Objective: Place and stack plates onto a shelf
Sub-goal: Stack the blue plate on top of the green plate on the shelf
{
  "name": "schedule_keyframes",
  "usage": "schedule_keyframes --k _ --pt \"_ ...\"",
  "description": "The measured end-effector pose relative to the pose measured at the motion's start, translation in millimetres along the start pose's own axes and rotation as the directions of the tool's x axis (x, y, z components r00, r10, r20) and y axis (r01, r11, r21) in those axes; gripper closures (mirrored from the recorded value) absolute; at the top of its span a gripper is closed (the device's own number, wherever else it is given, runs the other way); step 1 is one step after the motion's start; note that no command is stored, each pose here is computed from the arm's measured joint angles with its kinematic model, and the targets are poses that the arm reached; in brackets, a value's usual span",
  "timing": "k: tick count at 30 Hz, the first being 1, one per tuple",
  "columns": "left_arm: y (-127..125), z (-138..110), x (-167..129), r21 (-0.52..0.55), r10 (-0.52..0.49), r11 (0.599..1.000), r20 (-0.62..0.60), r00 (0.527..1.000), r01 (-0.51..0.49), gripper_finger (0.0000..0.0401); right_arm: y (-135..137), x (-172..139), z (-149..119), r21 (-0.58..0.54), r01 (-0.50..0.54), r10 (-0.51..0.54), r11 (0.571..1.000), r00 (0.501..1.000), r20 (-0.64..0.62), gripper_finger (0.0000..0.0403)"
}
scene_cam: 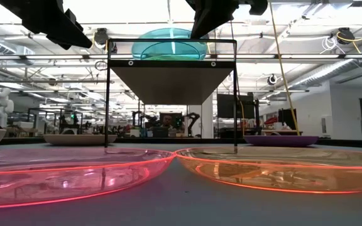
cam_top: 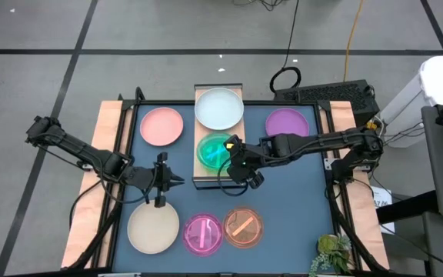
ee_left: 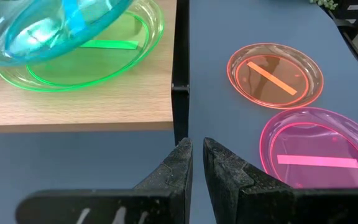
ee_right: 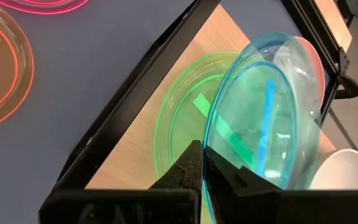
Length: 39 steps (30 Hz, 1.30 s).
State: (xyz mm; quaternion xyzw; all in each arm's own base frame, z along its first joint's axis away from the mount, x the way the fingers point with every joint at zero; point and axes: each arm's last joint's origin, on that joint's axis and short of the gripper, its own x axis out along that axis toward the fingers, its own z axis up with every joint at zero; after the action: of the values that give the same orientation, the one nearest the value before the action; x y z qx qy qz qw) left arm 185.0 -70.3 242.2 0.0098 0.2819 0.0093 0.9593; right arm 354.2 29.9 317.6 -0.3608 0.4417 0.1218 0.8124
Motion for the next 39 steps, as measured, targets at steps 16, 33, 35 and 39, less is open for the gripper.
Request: schedule_keyframes --k 16,33,35,39 --pt "0.0 0.0 0.0 -0.001 0.000 1.000 0.000 1.000 0.000 0.0354 1.8 2.0 -1.0 0.021 -0.017 0.017 1.000 1.000 0.004 0.0403" --pt "0.0 0.0 0.0 0.001 0.000 1.000 0.000 1.000 0.000 0.0354 10.4 17.3 -7.5 0.017 -0.026 0.026 1.000 1.000 -0.006 0.0403" --pt "0.1 0.0 0.0 0.001 0.000 1.000 0.000 1.000 0.000 0.0354 10.2 17.3 -7.3 0.017 -0.024 0.024 1.000 1.000 -0.005 0.0402" --pt "0.0 0.0 0.0 0.002 0.000 1.000 0.000 1.000 0.000 0.0354 10.2 17.3 -7.3 0.021 -0.023 0.023 1.000 1.000 -0.005 0.0384"
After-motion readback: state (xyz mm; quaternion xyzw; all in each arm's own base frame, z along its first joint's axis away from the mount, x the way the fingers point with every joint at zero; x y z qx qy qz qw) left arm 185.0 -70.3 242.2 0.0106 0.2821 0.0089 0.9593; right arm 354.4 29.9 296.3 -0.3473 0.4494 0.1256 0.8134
